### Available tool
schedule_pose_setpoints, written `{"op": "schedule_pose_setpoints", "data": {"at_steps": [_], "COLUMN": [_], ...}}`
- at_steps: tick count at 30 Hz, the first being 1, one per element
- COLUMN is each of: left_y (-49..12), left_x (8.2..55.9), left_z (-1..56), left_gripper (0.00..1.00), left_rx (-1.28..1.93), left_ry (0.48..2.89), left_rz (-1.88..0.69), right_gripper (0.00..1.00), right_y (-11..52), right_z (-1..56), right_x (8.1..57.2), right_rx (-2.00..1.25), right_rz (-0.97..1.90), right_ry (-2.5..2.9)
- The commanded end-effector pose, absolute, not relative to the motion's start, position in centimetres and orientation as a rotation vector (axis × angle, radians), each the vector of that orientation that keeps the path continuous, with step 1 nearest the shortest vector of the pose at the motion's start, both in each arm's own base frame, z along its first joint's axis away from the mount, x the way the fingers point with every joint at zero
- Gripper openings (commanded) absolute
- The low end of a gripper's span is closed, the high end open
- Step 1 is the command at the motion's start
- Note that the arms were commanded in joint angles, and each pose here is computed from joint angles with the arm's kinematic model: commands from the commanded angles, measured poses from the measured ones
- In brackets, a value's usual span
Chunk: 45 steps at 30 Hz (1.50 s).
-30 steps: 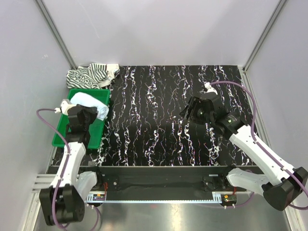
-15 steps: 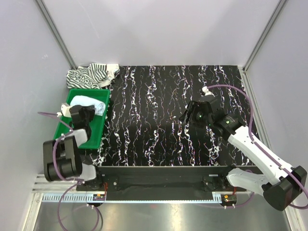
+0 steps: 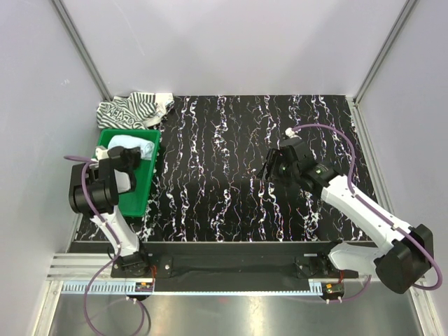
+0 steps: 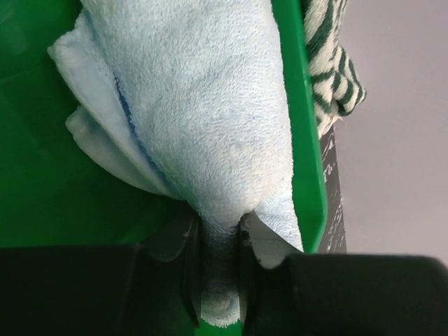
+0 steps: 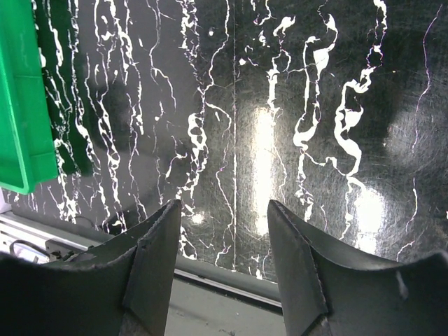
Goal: Roll the towels
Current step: Place the rolled towel into the container
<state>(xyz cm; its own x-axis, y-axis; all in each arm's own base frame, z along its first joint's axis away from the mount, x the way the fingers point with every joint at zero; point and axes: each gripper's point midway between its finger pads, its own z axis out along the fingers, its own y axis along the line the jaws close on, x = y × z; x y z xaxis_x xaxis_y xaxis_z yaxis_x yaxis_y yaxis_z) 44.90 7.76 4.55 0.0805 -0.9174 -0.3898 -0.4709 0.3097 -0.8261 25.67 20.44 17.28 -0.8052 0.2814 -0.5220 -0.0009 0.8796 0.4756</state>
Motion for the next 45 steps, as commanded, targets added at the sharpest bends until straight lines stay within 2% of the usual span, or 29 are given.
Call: {"op": "schedule_pose_setpoints", "data": {"at_steps": [1, 7, 11, 12, 14, 15, 16, 18, 19, 21, 25, 30, 38, 39, 42, 43, 45], "left_y": [8.4, 8.2, 7.1, 7.1, 7.0, 6.9, 6.8, 6.8, 6.7, 6.8, 6.5, 6.7, 7.1, 7.0, 5.9, 5.6, 3.9], "left_x": [48.1, 50.0, 50.7, 50.9, 50.7, 50.5, 50.4, 50.1, 49.8, 49.4, 48.1, 46.5, 44.7, 45.3, 46.6, 48.4, 50.9], "left_z": [8.1, 7.6, 5.3, 5.4, 5.2, 5.0, 5.1, 5.4, 5.2, 5.6, 6.6, 9.2, 13.8, 15.5, 16.4, 19.3, 17.6], "left_gripper": [0.0, 0.0, 0.0, 0.13, 0.28, 0.33, 0.44, 0.51, 0.66, 0.69, 0.88, 0.98, 0.99, 0.95, 0.95, 0.95, 0.95], "left_rx": [-1.224, -1.252, -1.331, -1.331, -1.339, -1.345, -1.335, -1.329, -1.33, -1.323, -1.294, -1.232, -1.166, -1.136, -1.087, -1.048, -0.971], "left_ry": [1.424, 1.435, 1.632, 1.632, 1.638, 1.643, 1.641, 1.635, 1.642, 1.643, 1.647, 1.648, 1.616, 1.6, 1.696, 1.719, 1.86], "left_rz": [-0.631, -0.72, -0.803, -0.815, -0.843, -0.848, -0.856, -0.85, -0.843, -0.825, -0.808, -0.742, -0.648, -0.645, -0.586, -0.581, -0.516], "right_gripper": [0.6, 0.62, 0.62, 0.62, 0.63, 0.63, 0.63, 0.63, 0.63, 0.63, 0.63, 0.63, 0.64, 0.64, 0.64, 0.64, 0.64], "right_y": [21.0, 21.0, 20.7, 20.6, 20.5, 20.3, 20.2, 20.1, 20.0, 19.8, 19.4, 19.1, 18.4, 18.4, 18.5, 18.6, 19.0], "right_z": [17.9, 17.4, 17.6, 17.7, 17.9, 18.0, 18.0, 18.2, 18.2, 18.4, 18.6, 19.0, 19.5, 19.5, 19.2, 19.1, 18.9], "right_x": [26.5, 26.6, 26.4, 26.3, 26.2, 26.1, 26.0, 25.7, 25.7, 25.4, 25.0, 24.4, 23.5, 23.5, 23.5, 23.5, 23.6], "right_rx": [0.182, 0.184, 0.179, 0.179, 0.178, 0.181, 0.183, 0.188, 0.191, 0.194, 0.2, 0.215, 0.211, 0.208, 0.207, 0.207, 0.205], "right_rz": [0.638, 0.628, 0.618, 0.614, 0.616, 0.616, 0.614, 0.623, 0.624, 0.624, 0.63, 0.643, 0.643, 0.642, 0.647, 0.656, 0.675], "right_ry": [2.411, 2.423, 2.422, 2.421, 2.413, 2.409, 2.41, 2.4, 2.396, 2.392, 2.38, 2.366, 2.354, 2.354, 2.356, 2.357, 2.358]}}
